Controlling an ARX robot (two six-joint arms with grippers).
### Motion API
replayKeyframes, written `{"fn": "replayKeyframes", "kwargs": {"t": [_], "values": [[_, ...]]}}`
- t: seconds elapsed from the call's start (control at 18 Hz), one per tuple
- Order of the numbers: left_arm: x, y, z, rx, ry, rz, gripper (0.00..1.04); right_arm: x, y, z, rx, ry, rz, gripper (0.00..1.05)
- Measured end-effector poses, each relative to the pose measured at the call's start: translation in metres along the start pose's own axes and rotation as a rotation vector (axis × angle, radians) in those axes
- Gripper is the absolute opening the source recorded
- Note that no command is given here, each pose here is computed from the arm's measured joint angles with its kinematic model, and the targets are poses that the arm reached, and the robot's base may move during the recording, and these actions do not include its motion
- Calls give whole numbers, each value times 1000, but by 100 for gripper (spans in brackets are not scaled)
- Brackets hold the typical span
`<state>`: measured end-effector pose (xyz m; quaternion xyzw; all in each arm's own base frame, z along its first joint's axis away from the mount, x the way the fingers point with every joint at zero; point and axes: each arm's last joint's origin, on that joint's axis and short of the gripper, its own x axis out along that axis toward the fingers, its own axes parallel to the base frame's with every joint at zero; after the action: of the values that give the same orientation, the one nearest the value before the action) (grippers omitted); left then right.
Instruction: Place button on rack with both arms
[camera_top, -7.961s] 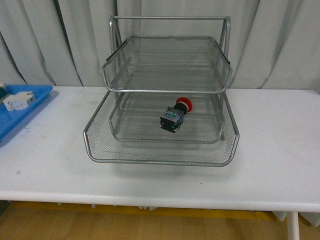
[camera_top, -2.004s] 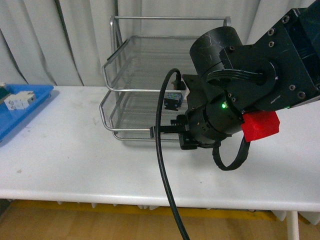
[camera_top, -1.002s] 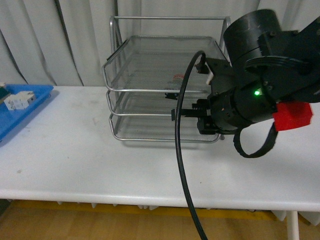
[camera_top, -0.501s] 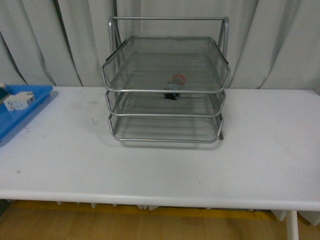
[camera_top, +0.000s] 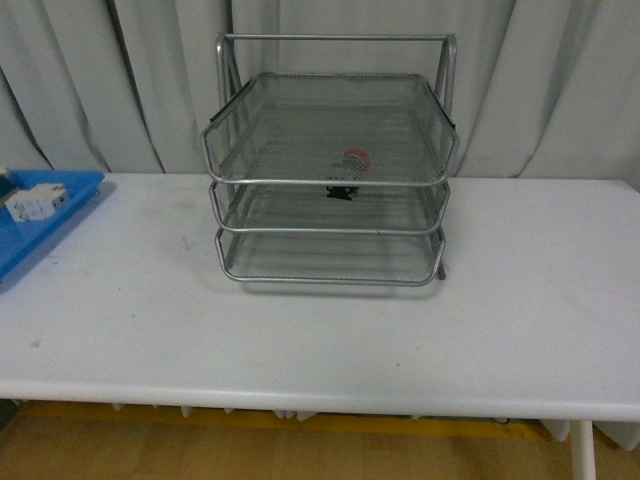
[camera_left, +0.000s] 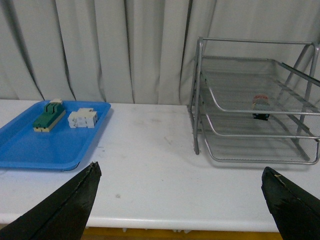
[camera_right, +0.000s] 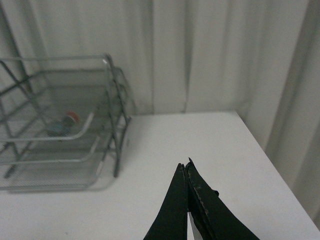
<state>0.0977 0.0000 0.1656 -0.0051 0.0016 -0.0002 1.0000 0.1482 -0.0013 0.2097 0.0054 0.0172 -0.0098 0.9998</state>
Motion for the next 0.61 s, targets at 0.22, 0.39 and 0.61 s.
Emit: {"fn": "replayKeyframes", "kwargs": {"t": [0.22,0.39,0.61], "values": [[0,0,0,0,0,0,98,-8,1,5,-4,-68,19,2],[0,0,0,0,0,0,98,-19,1,-18,-4,-38,20,2],[0,0,0,0,0,0,98,-33,0,-36,-4,-41,20,2]]}}
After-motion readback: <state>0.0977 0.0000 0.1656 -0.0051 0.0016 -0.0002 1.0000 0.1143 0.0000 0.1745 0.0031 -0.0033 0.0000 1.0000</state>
